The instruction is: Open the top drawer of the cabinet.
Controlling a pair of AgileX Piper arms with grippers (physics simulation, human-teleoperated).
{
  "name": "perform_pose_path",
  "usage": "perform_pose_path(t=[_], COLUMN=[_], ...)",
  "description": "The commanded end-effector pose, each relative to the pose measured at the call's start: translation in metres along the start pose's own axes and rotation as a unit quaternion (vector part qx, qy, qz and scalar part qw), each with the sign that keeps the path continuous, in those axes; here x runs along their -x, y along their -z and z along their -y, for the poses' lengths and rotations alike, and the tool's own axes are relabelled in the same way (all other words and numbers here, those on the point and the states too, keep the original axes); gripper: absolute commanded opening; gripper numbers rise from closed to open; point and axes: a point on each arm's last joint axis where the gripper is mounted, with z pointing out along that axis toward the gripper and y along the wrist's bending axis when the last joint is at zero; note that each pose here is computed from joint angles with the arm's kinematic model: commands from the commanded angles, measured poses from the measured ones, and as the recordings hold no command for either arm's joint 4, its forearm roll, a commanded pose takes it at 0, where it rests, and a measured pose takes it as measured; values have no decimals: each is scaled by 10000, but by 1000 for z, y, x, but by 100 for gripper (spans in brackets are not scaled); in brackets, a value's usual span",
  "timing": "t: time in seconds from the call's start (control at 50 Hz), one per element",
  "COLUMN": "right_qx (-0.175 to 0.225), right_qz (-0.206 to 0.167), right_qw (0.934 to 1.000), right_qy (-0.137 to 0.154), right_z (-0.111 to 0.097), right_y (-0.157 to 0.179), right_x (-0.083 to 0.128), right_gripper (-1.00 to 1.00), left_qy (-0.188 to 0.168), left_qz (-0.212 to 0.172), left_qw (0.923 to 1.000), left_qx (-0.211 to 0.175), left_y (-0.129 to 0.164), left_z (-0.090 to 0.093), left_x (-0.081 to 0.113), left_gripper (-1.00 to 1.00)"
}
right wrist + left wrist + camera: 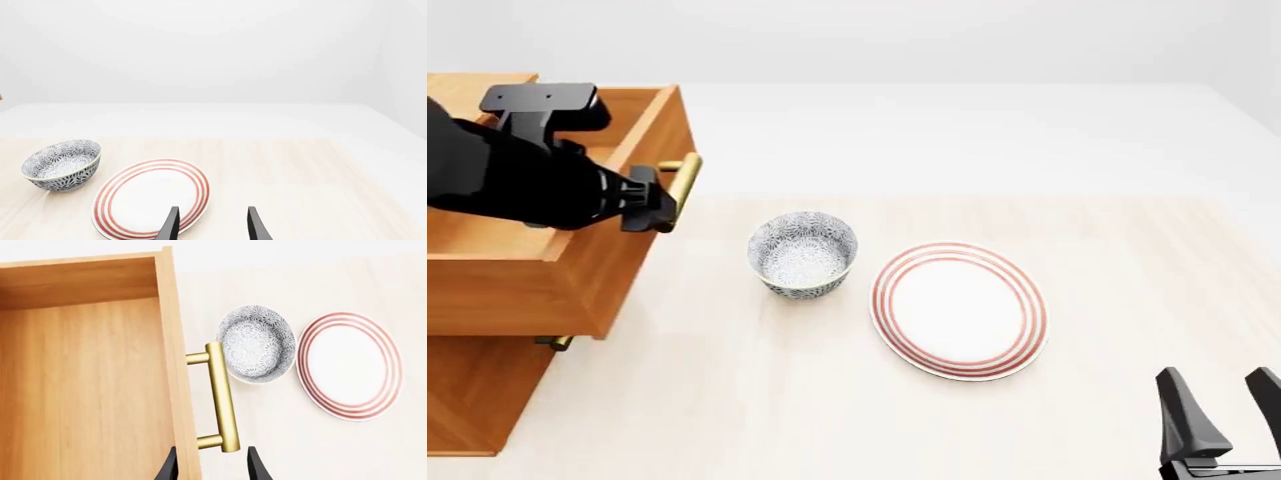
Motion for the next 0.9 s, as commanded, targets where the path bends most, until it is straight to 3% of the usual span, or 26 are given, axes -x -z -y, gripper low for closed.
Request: perform_pose_path(t=[0.02, 0.64, 0.74, 0.9], right_qx=[-2, -1, -1, -2], right_qz=[0, 1, 0, 1], right_qw=[10000, 10000, 10000, 10000], right_qy=[0, 0, 0, -1], right_z=[0, 0, 0, 0], right_y=[0, 0, 0, 0], right_x=[0, 0, 0, 0], right_gripper=[100, 100, 100, 100], left_qy=[-192, -652, -669, -570], left_qz=[-15, -182, -170, -48], left_qw=[9997, 9958, 9956, 9974], left_qx=[-141, -622, -627, -447], left_y=[-2, -17, -17, -5], left_z=[10, 51, 52, 36], left_x=[1, 1, 2, 11], left_gripper=[100, 100, 100, 100])
